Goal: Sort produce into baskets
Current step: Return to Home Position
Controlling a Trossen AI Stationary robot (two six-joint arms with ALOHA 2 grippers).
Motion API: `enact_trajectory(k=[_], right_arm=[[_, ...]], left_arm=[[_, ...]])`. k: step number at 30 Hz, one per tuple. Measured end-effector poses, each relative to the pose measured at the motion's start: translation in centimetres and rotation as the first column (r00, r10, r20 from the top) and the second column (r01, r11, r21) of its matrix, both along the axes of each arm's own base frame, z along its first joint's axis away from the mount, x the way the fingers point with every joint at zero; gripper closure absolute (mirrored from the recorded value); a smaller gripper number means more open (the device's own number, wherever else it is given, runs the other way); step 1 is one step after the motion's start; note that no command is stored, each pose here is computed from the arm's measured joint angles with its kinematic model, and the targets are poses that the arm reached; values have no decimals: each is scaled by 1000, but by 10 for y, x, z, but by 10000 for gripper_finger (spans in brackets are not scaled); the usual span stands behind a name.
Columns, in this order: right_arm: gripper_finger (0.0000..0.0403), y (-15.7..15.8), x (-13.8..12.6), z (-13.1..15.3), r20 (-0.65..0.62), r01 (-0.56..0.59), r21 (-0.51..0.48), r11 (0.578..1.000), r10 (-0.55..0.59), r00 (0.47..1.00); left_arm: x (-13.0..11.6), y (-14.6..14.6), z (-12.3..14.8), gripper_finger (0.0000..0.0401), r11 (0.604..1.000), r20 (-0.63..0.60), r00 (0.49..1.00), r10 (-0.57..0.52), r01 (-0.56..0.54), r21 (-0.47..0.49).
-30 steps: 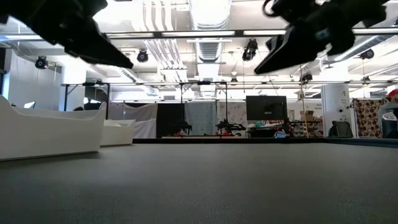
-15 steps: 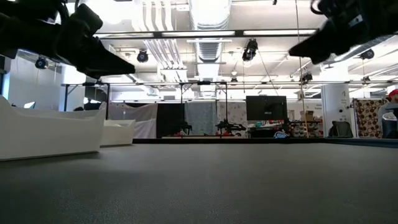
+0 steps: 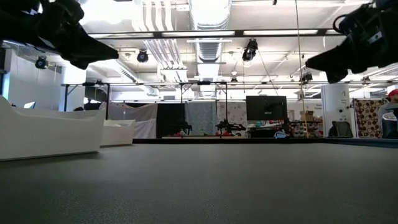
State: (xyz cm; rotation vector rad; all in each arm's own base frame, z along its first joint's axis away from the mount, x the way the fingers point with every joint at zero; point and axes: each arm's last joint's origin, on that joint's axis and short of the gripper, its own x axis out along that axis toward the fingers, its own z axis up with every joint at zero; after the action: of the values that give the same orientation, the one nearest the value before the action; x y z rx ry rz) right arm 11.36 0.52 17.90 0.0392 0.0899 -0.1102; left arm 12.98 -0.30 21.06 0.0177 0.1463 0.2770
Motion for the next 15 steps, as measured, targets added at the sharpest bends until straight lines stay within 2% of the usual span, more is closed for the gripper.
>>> enact_trajectory(k=[4,10,15], right_arm=[[365,0,0,-19,-4,1,39,999,-1,1000],[365,-2,1,-24,-53,68,49,996,-65,996],[365,-2,1,-35,-150,121,135,983,-101,984]], left_arm=[[-6,0,-3,349,1000,12,1000,-6,6,-22],[-6,-3,-22,350,993,40,993,-115,114,11],[-8,-2,-34,350,994,29,994,-109,109,6]])
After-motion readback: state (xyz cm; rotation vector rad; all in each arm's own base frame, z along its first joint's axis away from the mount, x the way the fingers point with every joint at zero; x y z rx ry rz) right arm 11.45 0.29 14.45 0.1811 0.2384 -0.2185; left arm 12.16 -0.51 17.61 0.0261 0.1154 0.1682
